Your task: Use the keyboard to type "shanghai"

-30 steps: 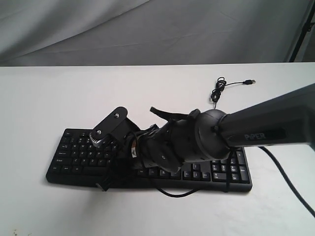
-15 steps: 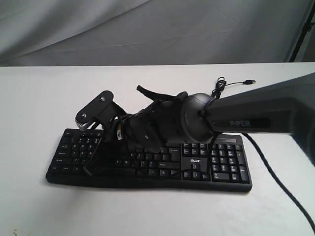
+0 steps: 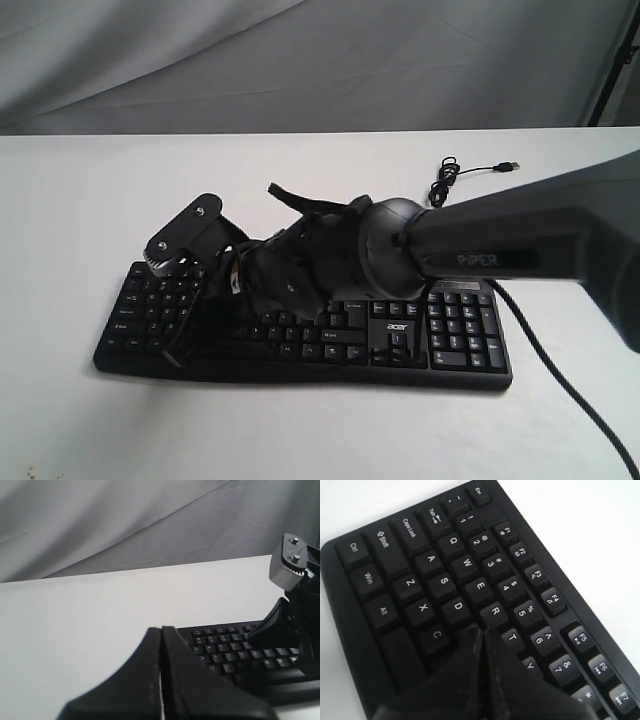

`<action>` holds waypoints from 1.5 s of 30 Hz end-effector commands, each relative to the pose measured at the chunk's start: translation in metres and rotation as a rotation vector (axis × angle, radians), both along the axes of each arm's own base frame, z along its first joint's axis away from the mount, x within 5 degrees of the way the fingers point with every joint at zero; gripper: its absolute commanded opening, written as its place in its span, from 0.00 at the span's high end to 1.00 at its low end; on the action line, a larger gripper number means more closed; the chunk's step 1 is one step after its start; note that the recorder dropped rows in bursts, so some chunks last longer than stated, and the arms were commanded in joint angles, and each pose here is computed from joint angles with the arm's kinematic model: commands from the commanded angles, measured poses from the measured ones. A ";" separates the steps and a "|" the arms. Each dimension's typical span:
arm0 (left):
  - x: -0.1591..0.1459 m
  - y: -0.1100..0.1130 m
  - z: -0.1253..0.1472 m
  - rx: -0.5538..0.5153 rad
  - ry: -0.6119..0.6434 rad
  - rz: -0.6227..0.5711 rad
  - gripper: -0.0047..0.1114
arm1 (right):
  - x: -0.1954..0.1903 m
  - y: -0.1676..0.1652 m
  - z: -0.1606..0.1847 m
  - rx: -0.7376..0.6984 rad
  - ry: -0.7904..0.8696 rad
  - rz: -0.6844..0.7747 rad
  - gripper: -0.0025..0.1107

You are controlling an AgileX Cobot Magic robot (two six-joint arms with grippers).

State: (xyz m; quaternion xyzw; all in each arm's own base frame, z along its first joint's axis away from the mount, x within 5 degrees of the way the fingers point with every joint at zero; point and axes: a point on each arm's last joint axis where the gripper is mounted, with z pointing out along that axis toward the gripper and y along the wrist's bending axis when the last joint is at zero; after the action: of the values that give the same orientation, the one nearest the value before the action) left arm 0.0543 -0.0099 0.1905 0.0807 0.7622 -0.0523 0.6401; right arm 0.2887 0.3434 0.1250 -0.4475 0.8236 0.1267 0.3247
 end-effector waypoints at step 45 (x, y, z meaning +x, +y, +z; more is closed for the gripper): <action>0.000 0.000 -0.001 -0.003 -0.003 -0.004 0.96 | -0.003 -0.026 0.005 0.009 -0.022 -0.023 0.98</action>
State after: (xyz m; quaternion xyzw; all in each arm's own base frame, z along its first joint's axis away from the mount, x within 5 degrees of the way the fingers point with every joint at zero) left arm 0.0543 -0.0099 0.1905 0.0807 0.7622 -0.0523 0.6401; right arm 0.2860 0.3172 0.1262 -0.4347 0.8301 0.1208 0.3276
